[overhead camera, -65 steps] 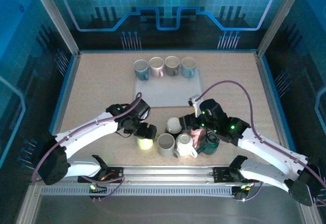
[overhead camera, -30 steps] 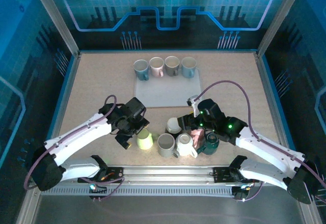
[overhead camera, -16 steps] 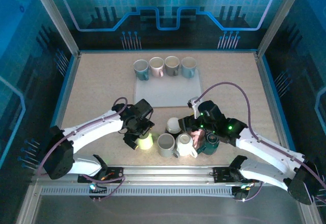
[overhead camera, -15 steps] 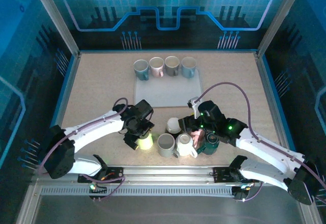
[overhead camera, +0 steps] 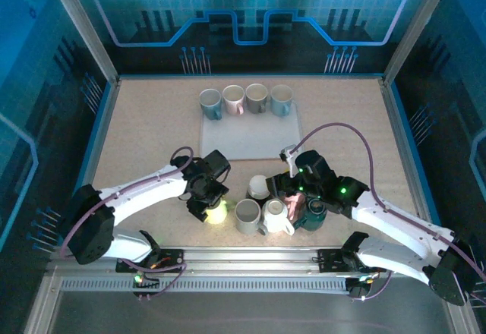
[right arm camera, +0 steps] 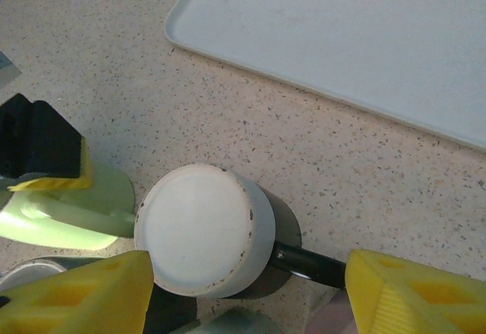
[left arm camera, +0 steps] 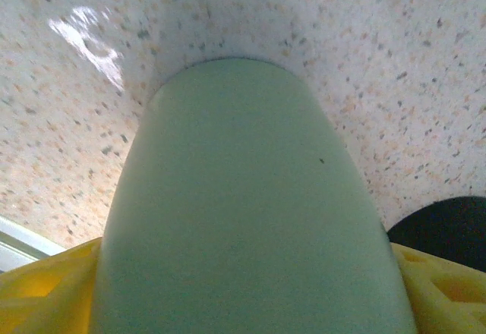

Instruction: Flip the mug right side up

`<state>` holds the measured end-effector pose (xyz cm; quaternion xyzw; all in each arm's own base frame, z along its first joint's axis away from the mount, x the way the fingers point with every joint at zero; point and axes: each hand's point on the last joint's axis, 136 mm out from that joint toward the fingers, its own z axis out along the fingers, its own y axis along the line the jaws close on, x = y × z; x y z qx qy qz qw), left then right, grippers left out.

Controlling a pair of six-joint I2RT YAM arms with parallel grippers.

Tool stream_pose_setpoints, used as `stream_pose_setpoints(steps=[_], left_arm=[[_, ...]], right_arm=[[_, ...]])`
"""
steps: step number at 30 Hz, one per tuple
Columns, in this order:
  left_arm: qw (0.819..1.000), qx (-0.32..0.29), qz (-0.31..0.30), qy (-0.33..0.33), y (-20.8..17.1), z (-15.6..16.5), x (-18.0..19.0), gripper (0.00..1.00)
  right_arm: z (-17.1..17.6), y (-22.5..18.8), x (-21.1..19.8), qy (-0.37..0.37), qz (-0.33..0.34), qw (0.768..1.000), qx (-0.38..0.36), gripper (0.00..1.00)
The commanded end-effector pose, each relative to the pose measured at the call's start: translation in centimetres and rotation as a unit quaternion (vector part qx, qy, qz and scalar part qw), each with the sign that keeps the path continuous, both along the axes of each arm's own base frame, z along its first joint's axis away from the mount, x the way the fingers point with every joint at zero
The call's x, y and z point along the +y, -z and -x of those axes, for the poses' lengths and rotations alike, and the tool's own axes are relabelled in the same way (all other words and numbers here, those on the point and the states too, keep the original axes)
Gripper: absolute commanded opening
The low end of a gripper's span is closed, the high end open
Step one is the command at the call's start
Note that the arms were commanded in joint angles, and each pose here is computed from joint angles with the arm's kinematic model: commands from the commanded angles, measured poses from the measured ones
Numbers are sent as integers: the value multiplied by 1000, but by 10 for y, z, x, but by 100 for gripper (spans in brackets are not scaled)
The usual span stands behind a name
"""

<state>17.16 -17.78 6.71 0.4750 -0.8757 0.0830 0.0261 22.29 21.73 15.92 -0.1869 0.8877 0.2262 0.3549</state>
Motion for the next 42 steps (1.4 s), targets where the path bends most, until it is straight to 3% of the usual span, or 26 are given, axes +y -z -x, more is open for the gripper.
stream_pose_setpoints(steps=[1,7,11,15,18,22,24,28,35,42], left_arm=[[998,-50,-41,7,-29,-6,25,31],[979,-191,-62,23,-82,-23,60,28],[934,-334,-73,101,-131,-46,68,29],[841,-498,-64,202,-190,-60,56,29],[749,-615,-52,241,-230,-57,48,28],[642,-718,-58,262,-261,-50,41,14],[605,-746,-58,272,-268,-46,37,13],[535,-781,-60,316,-277,-35,22,21],[459,-820,-62,336,-293,-19,15,24],[437,-830,-34,347,-292,-11,5,24]], right_arm=[[-6,-22,-1,7,-8,1000,-24,69],[-7,-38,0,4,-16,999,-34,69],[-7,-47,3,1,-29,999,-38,69],[-4,-59,12,-16,-58,998,-35,68],[-1,-69,18,-25,-79,996,-31,68],[4,-85,24,-44,-121,991,-26,66],[6,-94,26,-54,-147,988,-12,65],[18,-117,34,-109,-221,969,7,65],[40,-136,54,-208,-304,927,67,67],[40,-158,79,-256,-386,879,111,72]])
